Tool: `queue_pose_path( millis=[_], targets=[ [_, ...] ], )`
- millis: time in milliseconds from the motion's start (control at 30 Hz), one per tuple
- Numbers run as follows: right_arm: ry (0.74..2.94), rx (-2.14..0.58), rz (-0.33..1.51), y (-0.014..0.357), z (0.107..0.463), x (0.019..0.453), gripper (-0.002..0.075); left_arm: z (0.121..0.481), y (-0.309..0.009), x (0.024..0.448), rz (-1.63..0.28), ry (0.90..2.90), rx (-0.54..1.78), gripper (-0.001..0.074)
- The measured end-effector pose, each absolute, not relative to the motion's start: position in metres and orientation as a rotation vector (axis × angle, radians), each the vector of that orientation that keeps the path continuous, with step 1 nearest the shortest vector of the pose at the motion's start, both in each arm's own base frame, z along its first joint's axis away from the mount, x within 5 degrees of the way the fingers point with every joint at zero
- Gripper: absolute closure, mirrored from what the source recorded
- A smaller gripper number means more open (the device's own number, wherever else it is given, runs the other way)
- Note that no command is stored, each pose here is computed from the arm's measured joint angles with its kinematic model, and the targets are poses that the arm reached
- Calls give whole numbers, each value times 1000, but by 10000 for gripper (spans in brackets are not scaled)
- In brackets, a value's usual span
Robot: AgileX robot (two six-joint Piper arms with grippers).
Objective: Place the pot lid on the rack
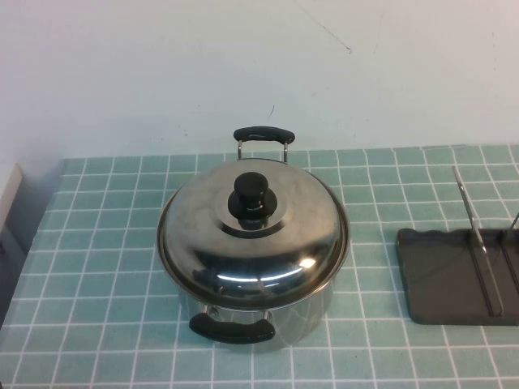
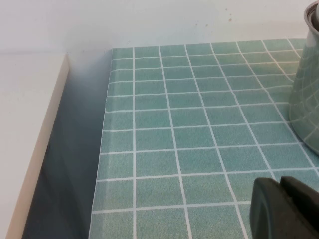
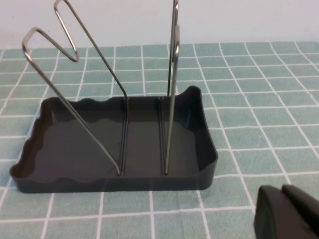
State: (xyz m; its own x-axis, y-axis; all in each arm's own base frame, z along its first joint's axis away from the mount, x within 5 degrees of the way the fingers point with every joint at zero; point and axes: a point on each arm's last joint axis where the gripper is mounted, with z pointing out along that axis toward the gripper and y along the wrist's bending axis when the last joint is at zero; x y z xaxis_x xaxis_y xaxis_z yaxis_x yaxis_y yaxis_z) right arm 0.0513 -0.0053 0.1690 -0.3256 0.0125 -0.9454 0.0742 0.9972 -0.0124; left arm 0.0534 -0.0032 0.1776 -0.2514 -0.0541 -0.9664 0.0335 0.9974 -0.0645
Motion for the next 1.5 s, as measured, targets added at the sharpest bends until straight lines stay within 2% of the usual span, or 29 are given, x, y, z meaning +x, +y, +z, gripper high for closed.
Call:
queue_pose_path(
  millis=[733,800,967,1033,1367,1500],
  targets=[
    [1902,62,-62,-5,169,51,729,178,-4,53,-104,1821,-29,739],
    [1902,62,-62,-5,169,51,729,179,-5,53,-160,1810,-74,739],
    [1902,62,-62,-5,169,51,729,187,-13,54,-654,1685,-494,739],
    [1902,62,-62,-5,169,51,729,189,-14,54,-767,1645,-587,739],
    [1902,62,-62,-5,169,51,729,198,-11,56,-878,1506,-706,739],
    [1902,62,-62,-5,169,51,729,200,-9,56,-867,1471,-708,739]
  ],
)
